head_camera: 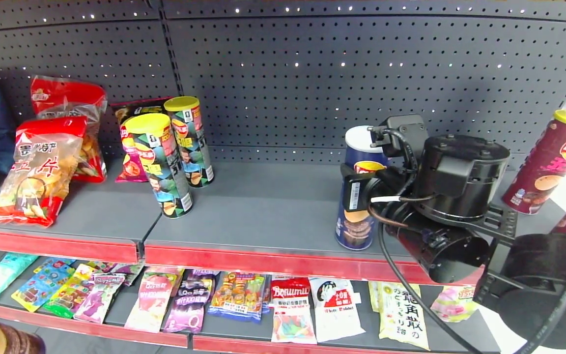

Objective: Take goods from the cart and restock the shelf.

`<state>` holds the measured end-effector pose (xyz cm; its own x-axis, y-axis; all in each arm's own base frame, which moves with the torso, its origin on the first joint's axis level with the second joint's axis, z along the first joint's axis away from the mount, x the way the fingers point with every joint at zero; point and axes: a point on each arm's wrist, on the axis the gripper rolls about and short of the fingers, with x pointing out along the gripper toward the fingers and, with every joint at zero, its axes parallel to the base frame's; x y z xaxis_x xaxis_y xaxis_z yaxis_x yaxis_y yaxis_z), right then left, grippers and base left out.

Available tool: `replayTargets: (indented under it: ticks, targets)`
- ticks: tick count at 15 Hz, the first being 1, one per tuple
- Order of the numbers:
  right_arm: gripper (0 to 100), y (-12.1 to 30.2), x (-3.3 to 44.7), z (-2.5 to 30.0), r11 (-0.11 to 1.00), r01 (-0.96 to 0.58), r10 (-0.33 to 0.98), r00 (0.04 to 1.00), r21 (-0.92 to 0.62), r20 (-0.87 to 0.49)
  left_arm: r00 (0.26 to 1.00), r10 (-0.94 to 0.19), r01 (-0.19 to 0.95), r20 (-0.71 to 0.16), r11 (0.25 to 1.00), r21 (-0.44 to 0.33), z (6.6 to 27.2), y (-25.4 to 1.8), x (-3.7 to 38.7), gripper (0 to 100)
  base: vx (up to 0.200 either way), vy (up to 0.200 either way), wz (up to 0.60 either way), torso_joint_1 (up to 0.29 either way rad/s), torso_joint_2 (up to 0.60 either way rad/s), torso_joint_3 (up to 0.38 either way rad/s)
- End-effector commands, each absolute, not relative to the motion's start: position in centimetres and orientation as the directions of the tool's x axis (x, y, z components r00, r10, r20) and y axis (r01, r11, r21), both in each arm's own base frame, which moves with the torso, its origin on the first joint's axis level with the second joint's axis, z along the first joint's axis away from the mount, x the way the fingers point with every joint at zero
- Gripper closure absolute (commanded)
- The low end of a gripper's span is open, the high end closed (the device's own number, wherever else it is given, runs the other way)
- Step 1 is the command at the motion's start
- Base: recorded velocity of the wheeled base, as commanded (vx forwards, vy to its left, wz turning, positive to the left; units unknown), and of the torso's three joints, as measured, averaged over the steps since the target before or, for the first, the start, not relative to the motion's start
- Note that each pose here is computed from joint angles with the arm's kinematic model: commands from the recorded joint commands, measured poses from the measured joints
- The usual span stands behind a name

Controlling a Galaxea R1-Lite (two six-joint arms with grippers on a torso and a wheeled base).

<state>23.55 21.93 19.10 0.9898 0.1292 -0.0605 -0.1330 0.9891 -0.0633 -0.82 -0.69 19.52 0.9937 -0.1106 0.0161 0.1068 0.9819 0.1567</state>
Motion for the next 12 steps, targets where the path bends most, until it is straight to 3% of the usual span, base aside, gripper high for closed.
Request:
replayTargets:
  ticks: [1,12]
  targets:
    - [100,21.81,23.22,19.14,0.988,-0.137,0.133,0.989,-0.066,-0.062,0.994,-0.11,0.106,0.019,0.982,0.158,19.54,-0.69,-0.87,100,0.0,0.0,0.0,0.0,0.0,0.0]
    - [100,21.59,22.66,18.49,0.987,-0.147,0.142,0.986,-0.061,-0.082,0.994,-0.11,0.106,0.019,0.982,0.158,19.54,-0.69,-0.87,100,0.0,0.0,0.0,0.0,0.0,0.0]
